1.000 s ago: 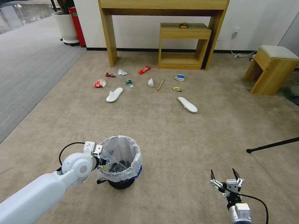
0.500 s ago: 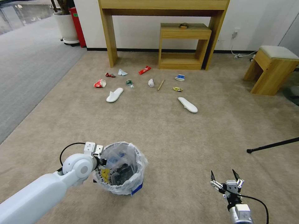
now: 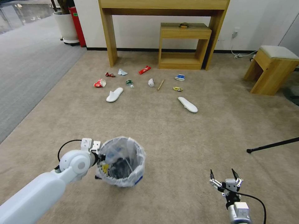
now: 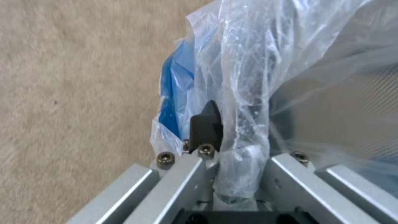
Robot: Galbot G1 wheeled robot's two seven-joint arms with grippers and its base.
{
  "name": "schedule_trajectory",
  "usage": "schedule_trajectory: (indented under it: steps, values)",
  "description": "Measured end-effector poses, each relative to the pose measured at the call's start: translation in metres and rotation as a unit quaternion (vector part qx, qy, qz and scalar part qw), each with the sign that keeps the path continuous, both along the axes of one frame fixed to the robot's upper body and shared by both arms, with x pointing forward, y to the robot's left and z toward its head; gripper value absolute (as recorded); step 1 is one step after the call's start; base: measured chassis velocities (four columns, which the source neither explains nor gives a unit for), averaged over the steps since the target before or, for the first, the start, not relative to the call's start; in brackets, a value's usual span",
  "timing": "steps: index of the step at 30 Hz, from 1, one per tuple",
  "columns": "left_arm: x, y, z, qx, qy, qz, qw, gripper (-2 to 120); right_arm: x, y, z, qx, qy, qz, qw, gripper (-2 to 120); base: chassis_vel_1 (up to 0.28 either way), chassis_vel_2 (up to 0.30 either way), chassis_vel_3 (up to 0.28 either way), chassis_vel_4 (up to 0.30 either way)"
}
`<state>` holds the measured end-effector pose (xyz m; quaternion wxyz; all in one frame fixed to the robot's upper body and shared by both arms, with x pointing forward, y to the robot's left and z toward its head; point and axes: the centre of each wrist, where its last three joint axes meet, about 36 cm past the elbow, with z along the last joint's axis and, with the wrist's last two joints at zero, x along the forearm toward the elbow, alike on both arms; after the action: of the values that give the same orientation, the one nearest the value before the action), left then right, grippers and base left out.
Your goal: Pick up the trash bin and place the garbage on the floor into it.
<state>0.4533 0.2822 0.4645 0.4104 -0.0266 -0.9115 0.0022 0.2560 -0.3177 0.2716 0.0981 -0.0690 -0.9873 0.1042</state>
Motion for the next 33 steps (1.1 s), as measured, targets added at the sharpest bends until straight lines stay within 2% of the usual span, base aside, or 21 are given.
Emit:
schedule_trajectory:
  steps: [4, 16, 25, 33]
  values:
    - [-0.002, -0.001, 0.011, -0.008, -0.015, 0.0, 0.9999, 0, 0.003, 0.002, 0.007, 0.009, -0.002, -0.01, 1.0, 100, 0.0, 0.0, 0.0, 0.0]
    - [-0.009, 0.012, 0.03, -0.002, -0.044, 0.014, 0.9989, 0, 0.005, -0.004, 0.021, 0.01, -0.011, -0.036, 0.999, 100, 0.0, 0.0, 0.0, 0.0]
    - [-0.019, 0.015, 0.031, -0.012, -0.055, 0.023, 0.9982, 0, 0.007, -0.009, 0.019, -0.023, -0.04, -0.036, 0.998, 100, 0.0, 0.0, 0.0, 0.0]
    - [-0.029, 0.022, 0.03, -0.013, -0.061, 0.032, 0.9975, 0, 0.006, -0.009, 0.018, -0.024, -0.064, -0.039, 0.997, 100, 0.0, 0.0, 0.0, 0.0]
